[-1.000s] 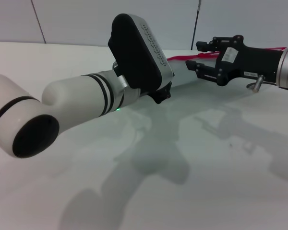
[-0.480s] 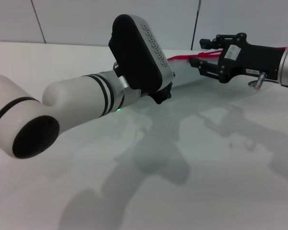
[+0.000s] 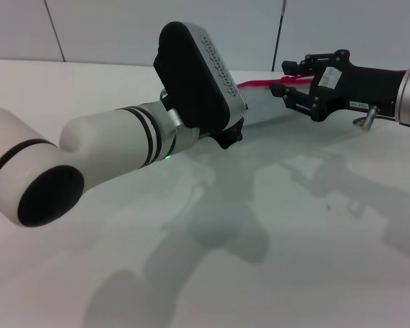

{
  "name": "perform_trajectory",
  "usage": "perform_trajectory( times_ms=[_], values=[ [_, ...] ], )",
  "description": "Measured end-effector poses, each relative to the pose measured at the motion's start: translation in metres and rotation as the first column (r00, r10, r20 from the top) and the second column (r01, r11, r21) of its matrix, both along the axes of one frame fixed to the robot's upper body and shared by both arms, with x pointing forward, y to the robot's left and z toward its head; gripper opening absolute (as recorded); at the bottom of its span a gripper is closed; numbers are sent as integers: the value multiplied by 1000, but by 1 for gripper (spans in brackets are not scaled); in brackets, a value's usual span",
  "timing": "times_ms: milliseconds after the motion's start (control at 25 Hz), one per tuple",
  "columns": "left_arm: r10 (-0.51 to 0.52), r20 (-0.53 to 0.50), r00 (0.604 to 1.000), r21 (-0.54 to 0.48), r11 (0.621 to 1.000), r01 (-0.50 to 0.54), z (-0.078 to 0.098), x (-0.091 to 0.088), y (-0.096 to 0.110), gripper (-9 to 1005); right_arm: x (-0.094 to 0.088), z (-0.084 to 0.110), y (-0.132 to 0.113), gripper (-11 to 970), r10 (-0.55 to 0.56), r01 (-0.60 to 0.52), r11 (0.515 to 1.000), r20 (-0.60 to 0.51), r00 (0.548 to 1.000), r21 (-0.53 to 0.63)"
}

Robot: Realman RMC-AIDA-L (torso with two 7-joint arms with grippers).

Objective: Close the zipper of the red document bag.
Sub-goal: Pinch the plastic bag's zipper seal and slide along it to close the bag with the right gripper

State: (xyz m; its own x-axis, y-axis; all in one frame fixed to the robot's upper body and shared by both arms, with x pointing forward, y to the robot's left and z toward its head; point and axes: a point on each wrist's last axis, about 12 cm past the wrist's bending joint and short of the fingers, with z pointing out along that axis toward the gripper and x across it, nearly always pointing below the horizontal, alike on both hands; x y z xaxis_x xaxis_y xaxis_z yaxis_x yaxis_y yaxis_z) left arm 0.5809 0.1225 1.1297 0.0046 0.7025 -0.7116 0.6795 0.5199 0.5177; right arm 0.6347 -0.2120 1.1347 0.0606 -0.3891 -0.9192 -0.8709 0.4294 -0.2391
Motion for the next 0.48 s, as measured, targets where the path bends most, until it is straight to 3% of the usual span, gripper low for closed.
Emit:
perform_trajectory(
  times_ms=[480],
  values=[
    [0, 2, 1000, 2, 1000, 0, 0, 0, 0, 57, 0, 0, 1, 360, 5, -5, 1000, 1, 1000, -1]
  ],
)
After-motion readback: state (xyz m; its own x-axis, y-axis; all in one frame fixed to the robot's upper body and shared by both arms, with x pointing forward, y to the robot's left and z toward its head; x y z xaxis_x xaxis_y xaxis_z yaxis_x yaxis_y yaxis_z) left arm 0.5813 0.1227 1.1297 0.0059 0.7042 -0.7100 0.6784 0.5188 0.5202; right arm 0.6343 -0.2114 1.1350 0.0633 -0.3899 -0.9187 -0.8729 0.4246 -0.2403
